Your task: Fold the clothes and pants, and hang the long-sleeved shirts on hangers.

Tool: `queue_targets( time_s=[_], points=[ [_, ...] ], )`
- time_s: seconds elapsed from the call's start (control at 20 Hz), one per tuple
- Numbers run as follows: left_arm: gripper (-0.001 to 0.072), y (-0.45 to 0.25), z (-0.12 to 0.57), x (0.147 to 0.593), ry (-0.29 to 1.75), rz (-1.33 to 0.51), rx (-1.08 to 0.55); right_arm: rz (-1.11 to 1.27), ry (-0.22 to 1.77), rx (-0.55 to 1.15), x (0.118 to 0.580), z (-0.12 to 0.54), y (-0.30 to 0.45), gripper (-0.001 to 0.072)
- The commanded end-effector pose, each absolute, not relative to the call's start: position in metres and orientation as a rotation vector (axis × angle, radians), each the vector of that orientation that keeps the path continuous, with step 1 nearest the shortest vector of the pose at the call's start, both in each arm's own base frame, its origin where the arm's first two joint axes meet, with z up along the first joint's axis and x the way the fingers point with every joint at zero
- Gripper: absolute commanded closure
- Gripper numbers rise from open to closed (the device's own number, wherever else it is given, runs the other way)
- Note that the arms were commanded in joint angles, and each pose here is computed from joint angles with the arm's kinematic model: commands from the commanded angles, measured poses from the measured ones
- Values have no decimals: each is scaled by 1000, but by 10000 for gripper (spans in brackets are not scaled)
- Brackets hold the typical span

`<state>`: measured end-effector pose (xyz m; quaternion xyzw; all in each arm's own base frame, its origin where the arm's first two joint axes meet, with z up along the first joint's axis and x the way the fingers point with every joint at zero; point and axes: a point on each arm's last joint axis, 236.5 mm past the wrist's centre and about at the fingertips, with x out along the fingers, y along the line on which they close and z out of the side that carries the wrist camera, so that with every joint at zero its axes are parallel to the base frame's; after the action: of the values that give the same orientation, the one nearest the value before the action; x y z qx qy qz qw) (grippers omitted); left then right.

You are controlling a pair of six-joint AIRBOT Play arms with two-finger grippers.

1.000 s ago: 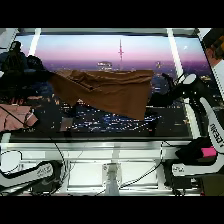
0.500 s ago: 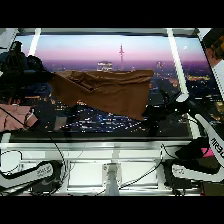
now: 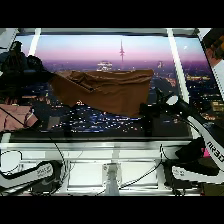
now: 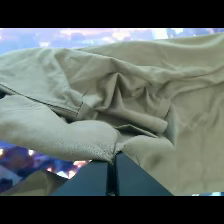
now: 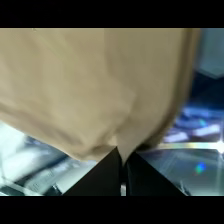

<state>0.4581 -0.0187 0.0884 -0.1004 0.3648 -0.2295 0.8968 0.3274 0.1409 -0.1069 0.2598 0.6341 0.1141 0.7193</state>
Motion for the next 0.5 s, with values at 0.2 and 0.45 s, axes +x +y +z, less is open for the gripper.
queue_targets(
  time_s=[0.2,0.45],
  points=[
    [690,18,124,455,661,-386,-212,318,1026,312,415,13,119,703],
    [690,90,157,436,576,-213,-222,183,751,302,451,124,47,703]
  ],
)
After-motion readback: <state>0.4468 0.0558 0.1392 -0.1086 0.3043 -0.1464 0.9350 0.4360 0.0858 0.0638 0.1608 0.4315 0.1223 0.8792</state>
